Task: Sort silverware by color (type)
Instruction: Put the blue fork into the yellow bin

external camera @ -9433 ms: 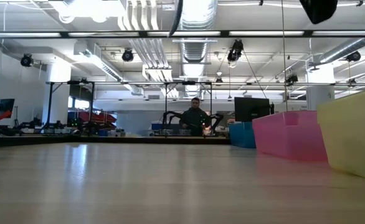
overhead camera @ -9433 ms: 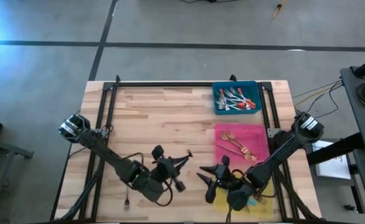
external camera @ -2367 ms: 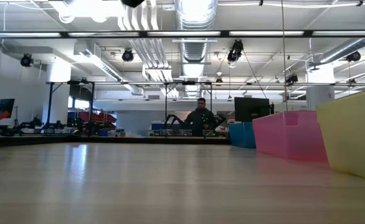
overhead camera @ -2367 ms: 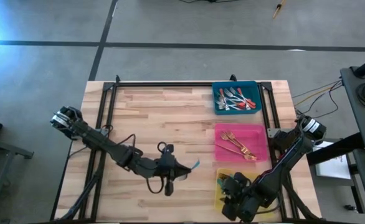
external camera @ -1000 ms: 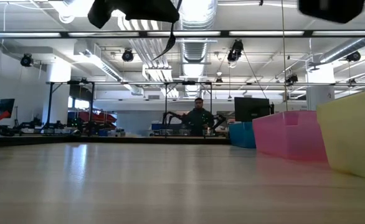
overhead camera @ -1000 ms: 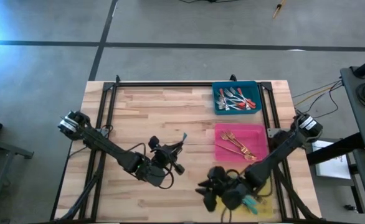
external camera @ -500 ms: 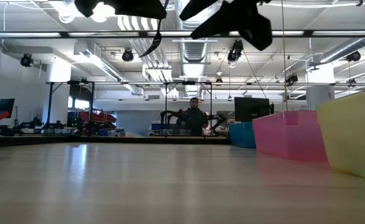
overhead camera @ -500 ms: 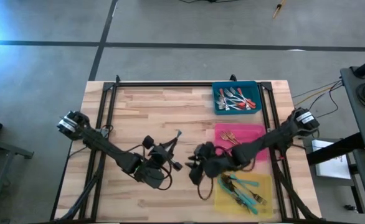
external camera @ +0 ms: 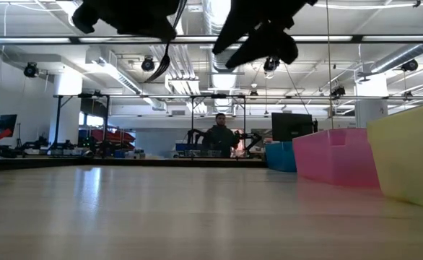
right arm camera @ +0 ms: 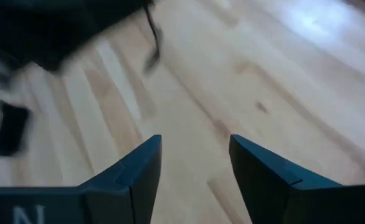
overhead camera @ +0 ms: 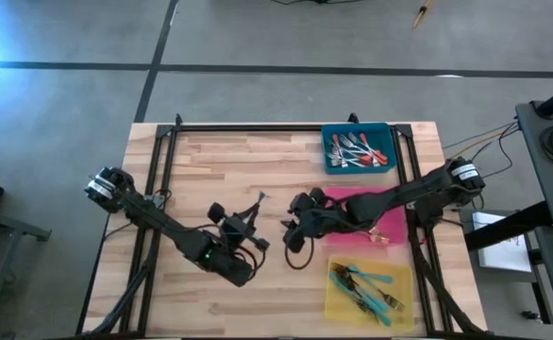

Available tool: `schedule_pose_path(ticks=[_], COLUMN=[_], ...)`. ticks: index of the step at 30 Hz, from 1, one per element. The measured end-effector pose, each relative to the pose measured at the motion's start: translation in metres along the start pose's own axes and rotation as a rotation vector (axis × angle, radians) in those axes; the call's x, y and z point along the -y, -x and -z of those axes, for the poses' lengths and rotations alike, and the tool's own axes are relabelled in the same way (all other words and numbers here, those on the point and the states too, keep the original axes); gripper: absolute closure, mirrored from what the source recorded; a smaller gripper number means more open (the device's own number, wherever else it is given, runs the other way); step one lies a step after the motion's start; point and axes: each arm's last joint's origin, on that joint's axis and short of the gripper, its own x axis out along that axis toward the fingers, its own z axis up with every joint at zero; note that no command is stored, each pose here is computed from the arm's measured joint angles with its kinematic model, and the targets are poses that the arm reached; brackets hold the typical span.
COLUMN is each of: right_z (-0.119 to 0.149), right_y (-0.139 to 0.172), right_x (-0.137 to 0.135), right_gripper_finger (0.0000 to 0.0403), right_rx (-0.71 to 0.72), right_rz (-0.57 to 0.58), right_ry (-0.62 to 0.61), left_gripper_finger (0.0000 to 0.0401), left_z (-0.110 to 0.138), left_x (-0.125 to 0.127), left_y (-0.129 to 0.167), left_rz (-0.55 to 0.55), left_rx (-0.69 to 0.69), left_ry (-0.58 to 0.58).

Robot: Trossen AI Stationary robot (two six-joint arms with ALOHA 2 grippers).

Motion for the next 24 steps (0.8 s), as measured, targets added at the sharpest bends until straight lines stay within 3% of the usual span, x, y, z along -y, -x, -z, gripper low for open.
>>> schedule_pose_path(ticks=[11, 17, 24], right_z=[-0.041, -0.045, -0.047], right_y=[0.008, -0.008, -0.019], right_x=[-0.015, -0.011, -0.01], right_gripper_finger=[0.0218, 0.0226, 0.0227], right_rx=[0.356, 0.402, 0.407], right_rz=[0.036, 0.096, 0.084], right_ry=[0.035, 0.077, 0.118], left_gripper_finger=[0.0401, 0.0401, 0.0401], left_z=[0.009, 0.008, 0.007], left_x=[-0.012, -0.012, -0.013], left_y=[-0.009, -0.009, -0.015], left_rz=[-0.045, -0.058, -0.078], left_rx=[-0.016, 0.006, 0.008], left_ry=[0.103, 0.109, 0.128])
